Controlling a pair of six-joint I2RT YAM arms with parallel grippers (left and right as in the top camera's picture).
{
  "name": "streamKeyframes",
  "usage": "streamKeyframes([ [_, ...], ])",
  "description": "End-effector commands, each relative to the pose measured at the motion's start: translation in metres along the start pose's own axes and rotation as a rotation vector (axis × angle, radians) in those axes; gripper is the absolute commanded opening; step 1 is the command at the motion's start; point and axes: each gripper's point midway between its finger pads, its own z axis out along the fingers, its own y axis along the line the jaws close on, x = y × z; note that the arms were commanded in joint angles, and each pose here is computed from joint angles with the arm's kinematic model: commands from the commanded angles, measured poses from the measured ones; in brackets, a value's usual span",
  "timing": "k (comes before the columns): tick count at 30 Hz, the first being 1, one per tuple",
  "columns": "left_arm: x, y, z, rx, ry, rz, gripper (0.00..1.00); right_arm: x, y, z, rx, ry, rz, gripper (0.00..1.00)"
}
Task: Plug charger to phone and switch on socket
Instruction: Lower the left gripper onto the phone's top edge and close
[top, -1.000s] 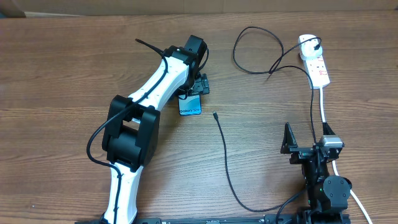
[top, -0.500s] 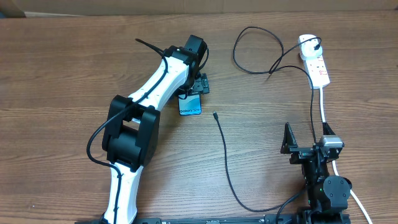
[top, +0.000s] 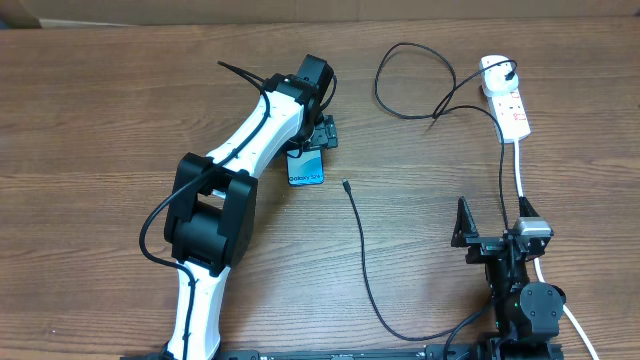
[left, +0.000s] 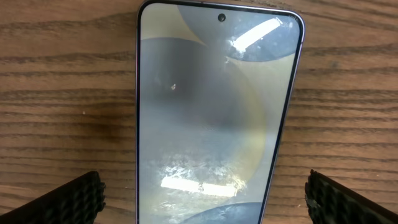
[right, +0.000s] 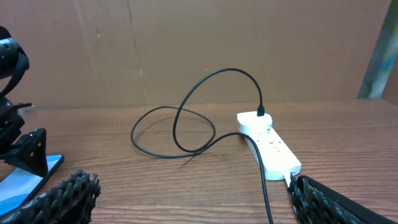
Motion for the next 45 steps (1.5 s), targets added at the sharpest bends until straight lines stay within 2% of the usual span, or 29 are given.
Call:
streamKeyframes([
  [1,0.005,0.009,0.014,-0.047,0.012,0.011,1.0,0.002,0.001,0.0,-0.003,-0.002,-0.005,1.0],
  [25,0.01,0.013,0.038,-0.04,-0.016,0.043,1.0,0.002,0.001,0.0,-0.003,-0.002,-0.005,1.0],
  [32,0.011,0.011,0.043,-0.026,-0.019,0.043,0.77,0.002,0.001,0.0,-0.003,-0.002,-0.005,1.0],
  [34,0.011,0.009,0.043,-0.014,-0.018,0.043,0.75,0.002,0.001,0.0,-0.003,-0.002,-0.005,1.0],
  [37,0.011,0.007,0.043,-0.003,-0.017,0.039,0.81,0.002,0.001,0.0,-0.003,-0.002,-0.005,1.0],
  [40,0.012,0.006,0.043,0.002,-0.013,0.04,0.83,0.002,0.001,0.0,-0.003,-0.002,-0.005,1.0],
  [42,0.012,0.006,0.043,0.004,-0.012,0.04,0.98,0.002,0.001,0.0,-0.003,-0.002,-0.005,1.0],
  [45,0.014,0.003,0.043,0.019,-0.001,0.04,1.0,0.002,0.001,0.0,-0.003,-0.002,-0.005,1.0],
])
